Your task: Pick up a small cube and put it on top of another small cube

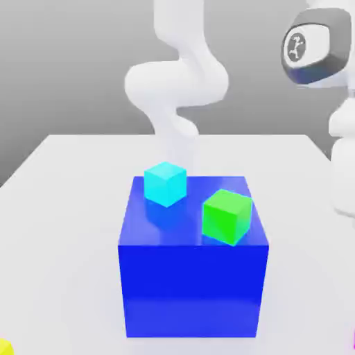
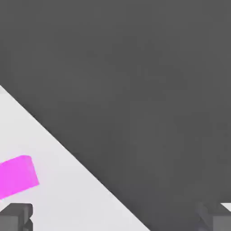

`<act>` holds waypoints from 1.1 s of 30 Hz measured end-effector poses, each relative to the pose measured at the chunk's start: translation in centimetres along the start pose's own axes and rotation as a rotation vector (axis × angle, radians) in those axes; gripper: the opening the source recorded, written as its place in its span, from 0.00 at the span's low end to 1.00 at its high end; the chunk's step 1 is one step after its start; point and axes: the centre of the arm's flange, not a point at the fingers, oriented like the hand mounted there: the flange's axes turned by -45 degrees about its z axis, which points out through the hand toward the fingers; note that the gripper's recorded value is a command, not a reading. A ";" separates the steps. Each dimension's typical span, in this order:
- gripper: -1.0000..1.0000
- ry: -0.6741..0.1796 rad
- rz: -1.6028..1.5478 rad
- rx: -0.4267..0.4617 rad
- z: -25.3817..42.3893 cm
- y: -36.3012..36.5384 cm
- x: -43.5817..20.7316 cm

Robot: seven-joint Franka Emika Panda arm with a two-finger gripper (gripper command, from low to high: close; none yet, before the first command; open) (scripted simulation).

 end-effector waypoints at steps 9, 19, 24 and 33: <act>0.50 -0.129 -0.249 0.128 14.9 -9.2 0.4; 0.00 -0.133 -0.258 0.133 19.3 -10.1 -0.3; 0.00 -0.138 -0.253 0.126 12.9 -8.5 0.2; 0.00 -0.172 -0.181 0.081 1.3 0.6 -4.7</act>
